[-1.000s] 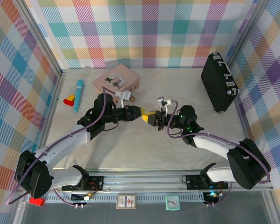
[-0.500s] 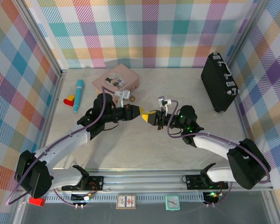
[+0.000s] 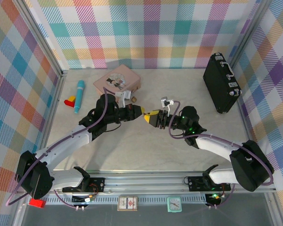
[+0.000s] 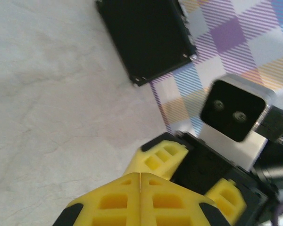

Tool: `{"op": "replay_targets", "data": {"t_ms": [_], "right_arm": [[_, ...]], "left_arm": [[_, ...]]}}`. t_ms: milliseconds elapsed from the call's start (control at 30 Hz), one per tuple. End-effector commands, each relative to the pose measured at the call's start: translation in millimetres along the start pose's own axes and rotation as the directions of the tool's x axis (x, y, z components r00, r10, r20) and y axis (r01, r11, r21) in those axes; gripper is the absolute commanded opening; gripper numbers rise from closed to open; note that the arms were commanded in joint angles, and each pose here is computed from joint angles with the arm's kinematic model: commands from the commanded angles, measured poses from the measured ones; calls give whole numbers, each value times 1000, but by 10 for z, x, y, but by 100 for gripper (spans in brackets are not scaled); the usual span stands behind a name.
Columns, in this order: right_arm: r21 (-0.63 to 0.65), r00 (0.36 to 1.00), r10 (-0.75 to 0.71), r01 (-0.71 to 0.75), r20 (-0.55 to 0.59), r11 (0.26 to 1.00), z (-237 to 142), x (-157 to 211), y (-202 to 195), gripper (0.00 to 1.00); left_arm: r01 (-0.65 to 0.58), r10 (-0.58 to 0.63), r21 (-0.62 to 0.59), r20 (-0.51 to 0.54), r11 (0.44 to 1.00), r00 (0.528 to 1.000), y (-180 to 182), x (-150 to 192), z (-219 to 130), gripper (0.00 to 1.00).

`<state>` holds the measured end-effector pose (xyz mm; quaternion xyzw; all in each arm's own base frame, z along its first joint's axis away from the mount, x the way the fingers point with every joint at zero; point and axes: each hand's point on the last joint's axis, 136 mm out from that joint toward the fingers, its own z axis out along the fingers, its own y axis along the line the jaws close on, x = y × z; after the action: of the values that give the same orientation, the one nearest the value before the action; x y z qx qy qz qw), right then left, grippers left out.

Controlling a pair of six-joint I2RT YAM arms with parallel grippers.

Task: Unlock the padlock with the key

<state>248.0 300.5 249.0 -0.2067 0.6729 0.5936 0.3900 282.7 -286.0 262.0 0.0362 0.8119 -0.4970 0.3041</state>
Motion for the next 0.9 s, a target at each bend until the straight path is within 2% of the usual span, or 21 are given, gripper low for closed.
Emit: {"op": "replay_targets", "data": {"t_ms": [0,100,167,233,300,433,600,867], "right_arm": [[58,998,-16,13,64,998,-84,-90,-46,46],[84,992,34,-44,118,995,-116,-134,-117,50],[65,988,86,-95,132,993,-90,-142,-137,50],[38,977,151,-158,153,987,-52,-152,-173,49],[13,960,223,-228,170,974,-13,-168,-214,48],[-28,926,338,-338,170,941,81,-196,-269,44],[-20,917,356,-358,182,933,71,-226,-275,46],[-94,895,412,-402,169,911,101,-270,-190,47]], "left_arm": [[92,-78,-173,87,981,993,259,-154,-43,0],[198,-174,-241,117,950,978,451,-126,-30,0],[273,-250,-225,126,935,960,482,-99,22,0],[317,-301,-149,118,937,946,395,-91,106,0],[318,-308,-97,106,943,945,290,-90,155,0],[271,-259,-119,103,955,960,196,-89,143,0],[268,-259,-85,103,960,960,125,-107,137,0],[261,-256,-24,116,965,960,-5,-167,101,0]]}}
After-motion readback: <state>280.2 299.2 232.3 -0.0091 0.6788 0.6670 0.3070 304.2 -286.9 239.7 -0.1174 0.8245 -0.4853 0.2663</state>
